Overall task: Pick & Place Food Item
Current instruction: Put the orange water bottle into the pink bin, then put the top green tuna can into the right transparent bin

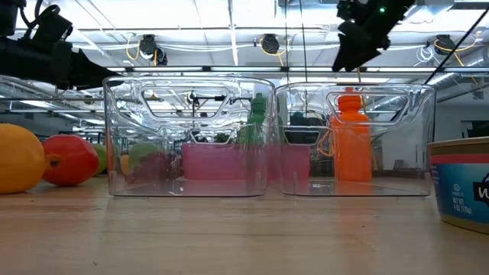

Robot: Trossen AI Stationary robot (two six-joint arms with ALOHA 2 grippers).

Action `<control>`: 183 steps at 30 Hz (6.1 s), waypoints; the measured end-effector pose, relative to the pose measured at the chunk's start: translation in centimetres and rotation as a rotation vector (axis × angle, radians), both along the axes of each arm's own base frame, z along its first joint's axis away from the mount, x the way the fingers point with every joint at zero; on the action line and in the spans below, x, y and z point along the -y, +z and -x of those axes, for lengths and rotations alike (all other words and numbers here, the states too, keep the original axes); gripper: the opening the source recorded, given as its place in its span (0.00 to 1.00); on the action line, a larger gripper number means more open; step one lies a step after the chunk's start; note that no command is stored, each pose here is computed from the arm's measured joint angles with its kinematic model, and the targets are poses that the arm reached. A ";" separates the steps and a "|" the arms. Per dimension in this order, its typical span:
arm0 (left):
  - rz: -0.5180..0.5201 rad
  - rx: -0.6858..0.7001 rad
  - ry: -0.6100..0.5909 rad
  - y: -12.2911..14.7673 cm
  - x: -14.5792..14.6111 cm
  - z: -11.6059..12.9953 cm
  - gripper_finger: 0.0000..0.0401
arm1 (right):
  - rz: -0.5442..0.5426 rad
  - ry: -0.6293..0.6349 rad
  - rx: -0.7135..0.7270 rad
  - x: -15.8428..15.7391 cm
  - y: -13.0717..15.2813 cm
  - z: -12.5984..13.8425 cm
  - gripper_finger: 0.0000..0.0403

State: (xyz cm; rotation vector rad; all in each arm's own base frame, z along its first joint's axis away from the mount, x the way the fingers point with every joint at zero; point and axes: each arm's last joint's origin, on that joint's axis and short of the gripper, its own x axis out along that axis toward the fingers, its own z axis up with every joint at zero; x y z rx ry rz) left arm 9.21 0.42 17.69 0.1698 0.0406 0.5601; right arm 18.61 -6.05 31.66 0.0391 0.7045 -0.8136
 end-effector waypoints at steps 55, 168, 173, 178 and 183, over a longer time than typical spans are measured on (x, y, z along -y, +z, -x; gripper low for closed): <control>0.000 0.000 0.000 0.0 0.0 0.0 0.68 | 0.171 -0.006 0.376 0.7 -11.6 3.6 0.80; 0.000 0.000 0.000 0.0 0.0 0.0 0.68 | 0.161 0.384 0.443 0.9 -5.3 -5.2 0.81; 0.000 0.000 0.000 0.0 0.0 0.0 0.68 | 0.153 0.437 0.460 -0.7 -3.8 -3.5 0.81; 0.000 0.000 0.000 0.0 0.0 0.0 0.68 | 0.074 0.664 0.463 -3.6 -3.1 -2.1 0.81; 0.000 0.000 0.000 0.0 0.0 0.0 0.68 | -0.016 0.921 0.509 -7.5 -2.4 -1.4 0.80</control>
